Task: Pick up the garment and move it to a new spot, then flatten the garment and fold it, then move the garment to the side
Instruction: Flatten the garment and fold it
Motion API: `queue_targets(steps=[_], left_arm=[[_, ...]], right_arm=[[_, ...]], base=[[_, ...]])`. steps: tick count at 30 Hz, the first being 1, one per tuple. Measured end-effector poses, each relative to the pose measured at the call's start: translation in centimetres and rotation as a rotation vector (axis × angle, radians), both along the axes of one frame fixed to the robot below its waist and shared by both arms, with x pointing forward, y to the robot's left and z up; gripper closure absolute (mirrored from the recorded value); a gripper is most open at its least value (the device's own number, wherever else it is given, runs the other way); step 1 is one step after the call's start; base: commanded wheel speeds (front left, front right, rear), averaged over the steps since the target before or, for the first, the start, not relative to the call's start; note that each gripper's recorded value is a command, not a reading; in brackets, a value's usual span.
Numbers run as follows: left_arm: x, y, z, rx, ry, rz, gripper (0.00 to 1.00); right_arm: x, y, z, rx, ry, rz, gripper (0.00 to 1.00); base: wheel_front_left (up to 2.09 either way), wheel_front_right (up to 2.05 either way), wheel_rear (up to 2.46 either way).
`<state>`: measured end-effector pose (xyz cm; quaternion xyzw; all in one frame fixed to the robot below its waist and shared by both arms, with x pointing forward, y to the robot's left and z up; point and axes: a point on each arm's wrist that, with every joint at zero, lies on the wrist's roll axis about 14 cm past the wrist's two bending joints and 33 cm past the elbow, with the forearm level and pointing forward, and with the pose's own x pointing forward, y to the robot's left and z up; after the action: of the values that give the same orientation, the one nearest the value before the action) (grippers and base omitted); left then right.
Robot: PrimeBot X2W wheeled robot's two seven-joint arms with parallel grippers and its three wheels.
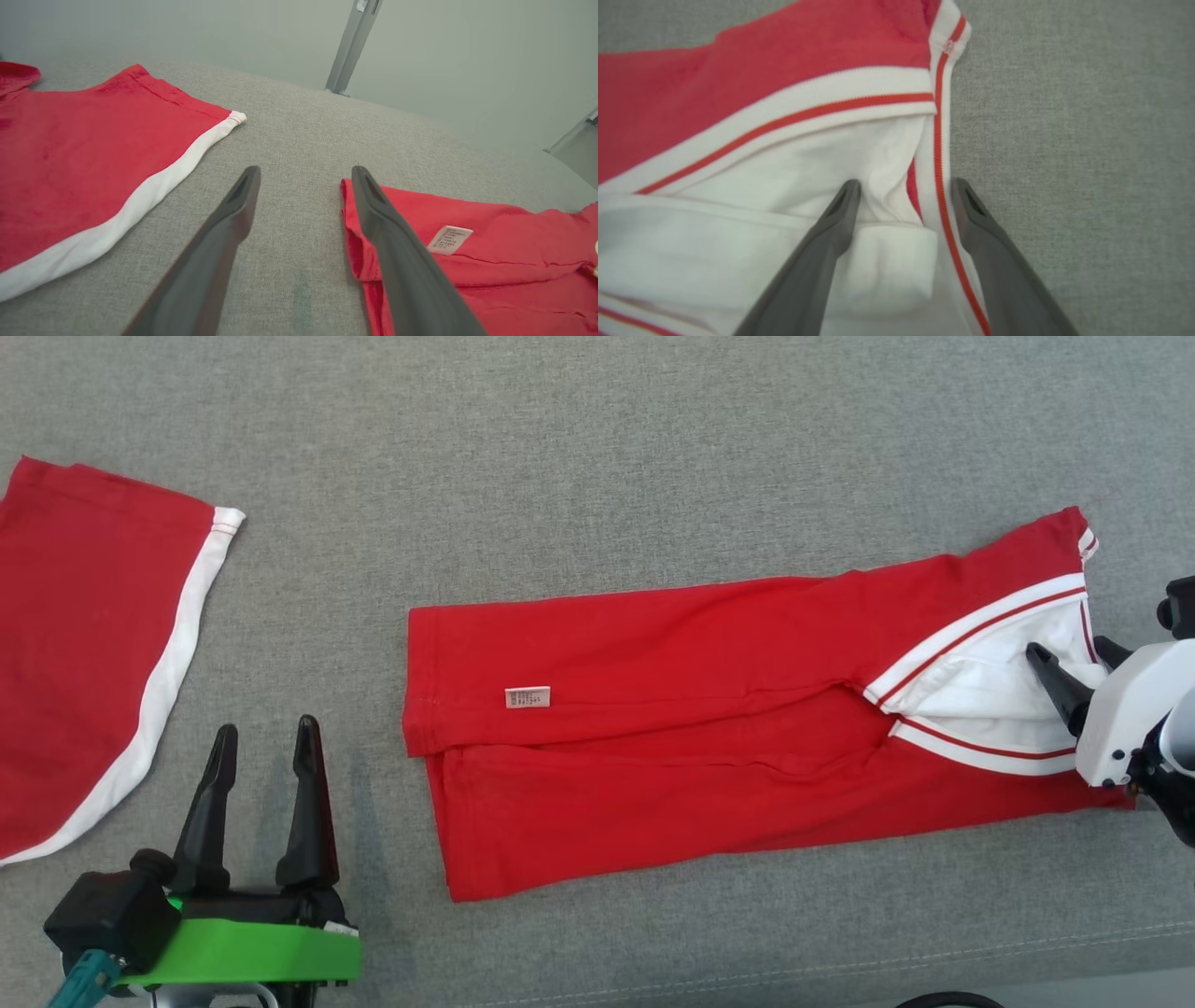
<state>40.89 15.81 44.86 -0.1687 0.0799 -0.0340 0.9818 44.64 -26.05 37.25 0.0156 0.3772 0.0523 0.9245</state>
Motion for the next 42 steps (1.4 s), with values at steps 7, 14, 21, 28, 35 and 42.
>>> queue_targets(steps=[7,14,21,28,35,42], left_arm=[[-0.4,-0.3,-1.0,-0.015,0.011,0.006,0.00],[-1.1,-0.8,-2.0,-0.013,0.030,-0.028,0.00],[-2.1,-0.4,-2.7,-0.004,0.050,-0.041,0.00],[-3.8,-1.1,-2.8,-0.035,0.056,-0.046,0.00],[-4.8,-1.8,-2.3,-0.056,0.042,-0.048,0.00],[-4.7,-2.7,-2.5,-0.046,0.035,-0.085,0.00]], right_arm=[[0.0,0.2,-1.3,0.065,0.077,-0.028,0.00],[-0.3,1.0,-1.0,0.198,0.100,-0.065,1.00],[-2.1,-6.0,0.7,0.158,0.086,-0.226,1.00],[-4.3,-14.9,5.0,0.071,-0.008,-0.428,1.00],[-1.7,-10.1,10.8,0.128,-0.179,-0.256,1.00],[-2.0,2.8,11.2,0.259,-0.168,0.071,1.00]], base=[[0.00,0.00,0.00],[0.00,0.00,0.00],[0.00,0.00,0.00],[0.00,0.00,0.00],[0.00,0.00,0.00],[0.00,0.00,0.00]])
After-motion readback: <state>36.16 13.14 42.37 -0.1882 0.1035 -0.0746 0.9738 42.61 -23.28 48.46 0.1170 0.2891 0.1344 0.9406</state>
